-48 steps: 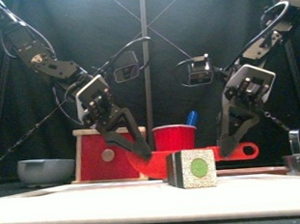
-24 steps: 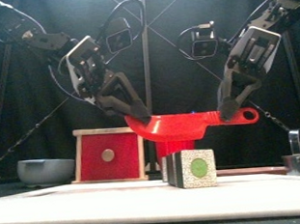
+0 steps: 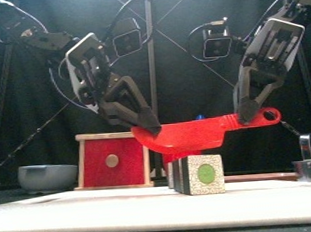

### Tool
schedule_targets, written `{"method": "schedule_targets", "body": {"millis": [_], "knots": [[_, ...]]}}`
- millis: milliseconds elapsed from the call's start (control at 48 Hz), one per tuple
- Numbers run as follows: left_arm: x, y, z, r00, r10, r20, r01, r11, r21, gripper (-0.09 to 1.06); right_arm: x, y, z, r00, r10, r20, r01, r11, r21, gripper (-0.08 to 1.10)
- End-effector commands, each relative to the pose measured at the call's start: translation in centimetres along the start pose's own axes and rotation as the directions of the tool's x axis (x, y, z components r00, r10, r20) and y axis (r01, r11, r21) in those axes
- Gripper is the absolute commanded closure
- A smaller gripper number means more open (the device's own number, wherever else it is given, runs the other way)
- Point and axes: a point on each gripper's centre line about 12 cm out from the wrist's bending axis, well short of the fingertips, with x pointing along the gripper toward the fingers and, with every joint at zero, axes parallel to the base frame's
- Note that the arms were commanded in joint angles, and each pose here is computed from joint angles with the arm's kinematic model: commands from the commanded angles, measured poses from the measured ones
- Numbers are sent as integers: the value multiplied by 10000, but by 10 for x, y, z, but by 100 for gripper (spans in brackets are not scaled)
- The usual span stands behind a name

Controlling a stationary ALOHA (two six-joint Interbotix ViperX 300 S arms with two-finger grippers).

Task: Place sushi on board then cut the sushi with the knife then place the pieces on the plate
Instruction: Cut the sushi into 4 pieces

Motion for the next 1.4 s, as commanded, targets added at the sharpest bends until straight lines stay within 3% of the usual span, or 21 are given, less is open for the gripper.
{"method": "schedule_targets", "body": {"millis": [21,625,1146,1396], "knots": [[-1,-12,11,9992,-251,301,246,9996,150,56,-2,-1,4,9999,-8,161,7,10000,86,74],[5,-11,2,9998,-211,43,210,9997,135,56,8,-3,-4,9997,-80,-212,83,9998,157,74],[24,-6,-23,9974,-19,-721,18,10000,-4,56,39,-2,-24,9935,-175,-1127,216,9991,351,74],[20,-11,-19,9981,-104,-602,94,9998,-164,56,39,8,-24,9937,57,-1120,-10,9991,415,74]]}}
